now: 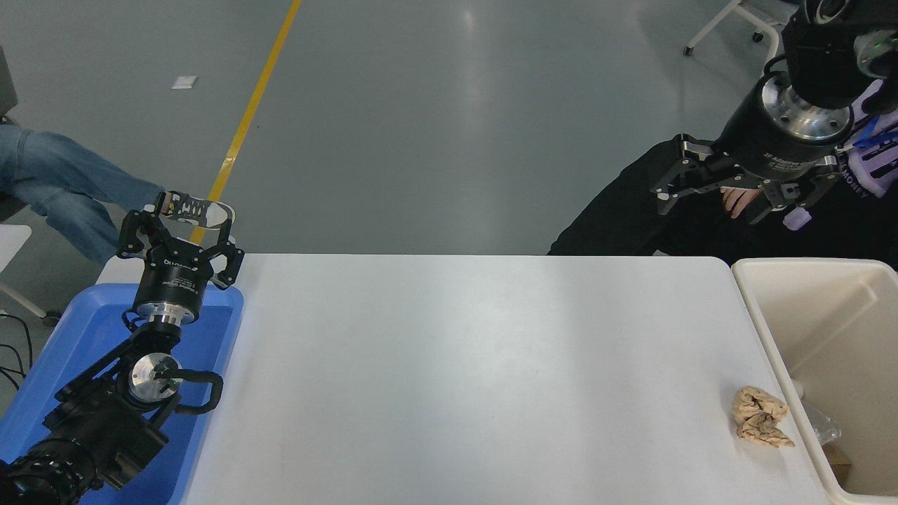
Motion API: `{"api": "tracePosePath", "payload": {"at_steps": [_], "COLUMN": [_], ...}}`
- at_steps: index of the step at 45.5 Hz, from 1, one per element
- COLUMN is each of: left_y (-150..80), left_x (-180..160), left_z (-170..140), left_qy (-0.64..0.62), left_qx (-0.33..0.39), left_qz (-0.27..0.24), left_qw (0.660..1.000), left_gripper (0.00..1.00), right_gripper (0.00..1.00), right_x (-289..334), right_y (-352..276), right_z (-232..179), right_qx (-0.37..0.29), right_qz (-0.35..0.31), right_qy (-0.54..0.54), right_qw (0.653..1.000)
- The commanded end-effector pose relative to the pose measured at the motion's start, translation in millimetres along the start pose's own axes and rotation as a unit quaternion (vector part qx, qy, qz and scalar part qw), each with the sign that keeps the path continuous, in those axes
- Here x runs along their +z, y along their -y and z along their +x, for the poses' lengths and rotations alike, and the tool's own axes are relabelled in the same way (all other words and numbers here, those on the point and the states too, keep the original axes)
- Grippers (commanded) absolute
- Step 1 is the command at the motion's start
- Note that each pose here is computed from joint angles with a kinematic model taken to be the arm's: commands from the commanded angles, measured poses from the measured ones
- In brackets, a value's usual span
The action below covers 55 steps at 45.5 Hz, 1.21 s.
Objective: Pick up paper ball place in dustbin
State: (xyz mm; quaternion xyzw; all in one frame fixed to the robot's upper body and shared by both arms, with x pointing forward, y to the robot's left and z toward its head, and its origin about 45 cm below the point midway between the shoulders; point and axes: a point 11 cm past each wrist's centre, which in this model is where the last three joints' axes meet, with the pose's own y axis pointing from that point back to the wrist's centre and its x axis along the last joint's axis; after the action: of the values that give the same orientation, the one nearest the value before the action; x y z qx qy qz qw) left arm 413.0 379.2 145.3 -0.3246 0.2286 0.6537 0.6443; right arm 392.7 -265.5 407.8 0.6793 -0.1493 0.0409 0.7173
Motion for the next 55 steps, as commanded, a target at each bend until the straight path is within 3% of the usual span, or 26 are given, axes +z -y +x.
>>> {"api": "tracePosePath", "payload": {"at_steps": [1, 40, 55], "left_y": [-0.1, -0.1, -0.1], "left_x": [-0.2, -0.1, -0.1], "left_z": [0.1, 0.1, 0.1], "left_qy": [0.001, 0.001, 0.001], "left_qx": [0.0, 0.0, 0.0], "left_qz": [0.001, 0.0, 0.0], "left_qw": [1.0, 1.0, 1.0], "left_gripper": [0.99, 0.99, 0.99], "right_gripper": [1.0, 1.0, 1.0], "right_x": [0.5, 14.5, 51.3], "right_y": [1.0, 16.4, 97.0], "right_z": [-0.3, -6.7, -53.8], "right_qx": [-0.001, -0.025, -0.136], "right_qz": [0.0, 0.008, -0.004], "right_qy": [0.001, 0.04, 0.091], "right_qw": [1.0, 0.999, 0.987]}}
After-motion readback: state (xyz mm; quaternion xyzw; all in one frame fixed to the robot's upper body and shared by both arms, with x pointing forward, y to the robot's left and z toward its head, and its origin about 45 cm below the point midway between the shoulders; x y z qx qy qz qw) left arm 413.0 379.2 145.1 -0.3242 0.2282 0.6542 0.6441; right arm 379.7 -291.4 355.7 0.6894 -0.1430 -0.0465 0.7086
